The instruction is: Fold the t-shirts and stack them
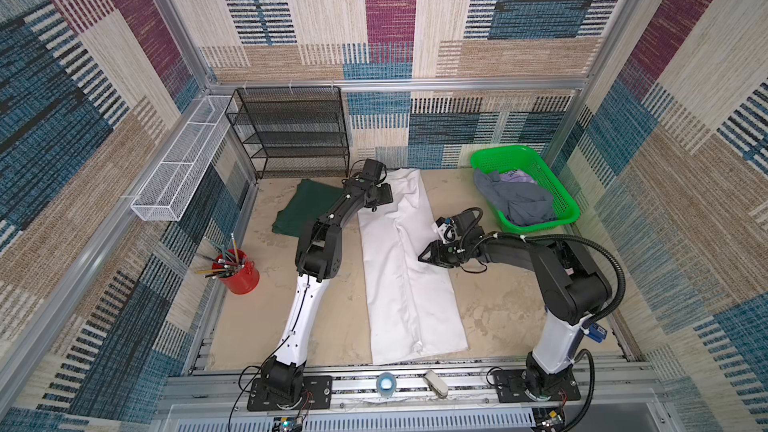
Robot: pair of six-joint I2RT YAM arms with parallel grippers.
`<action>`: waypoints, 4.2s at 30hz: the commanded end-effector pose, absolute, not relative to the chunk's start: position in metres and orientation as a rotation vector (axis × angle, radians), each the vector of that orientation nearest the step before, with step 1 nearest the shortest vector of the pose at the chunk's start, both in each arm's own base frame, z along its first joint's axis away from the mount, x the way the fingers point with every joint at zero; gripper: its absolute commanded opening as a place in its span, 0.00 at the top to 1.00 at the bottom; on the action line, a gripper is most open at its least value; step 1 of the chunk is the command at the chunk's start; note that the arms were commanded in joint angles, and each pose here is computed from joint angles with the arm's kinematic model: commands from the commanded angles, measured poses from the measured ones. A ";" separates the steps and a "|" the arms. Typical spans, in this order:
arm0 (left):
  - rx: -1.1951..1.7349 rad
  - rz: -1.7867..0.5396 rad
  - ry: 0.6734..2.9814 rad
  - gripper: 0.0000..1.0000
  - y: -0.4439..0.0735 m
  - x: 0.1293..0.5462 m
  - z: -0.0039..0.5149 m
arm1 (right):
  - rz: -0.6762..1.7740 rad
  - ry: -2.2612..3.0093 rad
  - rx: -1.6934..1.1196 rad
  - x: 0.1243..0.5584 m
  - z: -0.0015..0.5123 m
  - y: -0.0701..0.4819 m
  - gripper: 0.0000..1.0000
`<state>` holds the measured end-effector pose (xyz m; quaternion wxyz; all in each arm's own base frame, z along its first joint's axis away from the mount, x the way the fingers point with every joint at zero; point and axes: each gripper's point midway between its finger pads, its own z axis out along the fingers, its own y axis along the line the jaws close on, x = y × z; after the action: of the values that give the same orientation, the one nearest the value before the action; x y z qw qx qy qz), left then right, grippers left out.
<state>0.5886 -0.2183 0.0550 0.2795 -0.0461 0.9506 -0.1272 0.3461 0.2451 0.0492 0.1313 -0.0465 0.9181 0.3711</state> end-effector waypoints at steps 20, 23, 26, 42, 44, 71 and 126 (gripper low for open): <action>-0.640 0.140 2.679 0.40 -0.003 0.465 0.046 | 0.893 2.687 -0.111 0.340 0.055 0.223 0.52; -0.558 0.025 2.648 0.40 -0.026 0.446 0.067 | 0.895 2.713 -0.116 0.323 0.047 0.219 0.52; -0.376 -0.156 2.652 0.41 -0.079 0.429 0.077 | 0.904 2.715 -0.121 0.318 0.044 0.220 0.53; -0.041 -0.367 2.827 0.43 -0.226 0.419 0.022 | 0.911 2.731 -0.119 0.337 0.024 0.234 0.53; -0.027 -0.316 2.845 0.43 -0.225 0.425 0.015 | 0.900 2.741 -0.106 0.341 0.018 0.234 0.53; 0.258 -0.685 2.908 0.51 -0.291 0.211 0.078 | 0.803 2.749 0.016 0.225 0.058 0.185 0.51; 0.035 -0.425 2.932 0.48 -0.202 0.149 0.026 | 0.825 2.921 0.099 0.154 0.018 0.170 0.70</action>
<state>0.1456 -0.1919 0.0271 0.0893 0.0185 0.9887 -0.1186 0.1631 0.1784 0.0246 0.0711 0.0243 0.9532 0.2927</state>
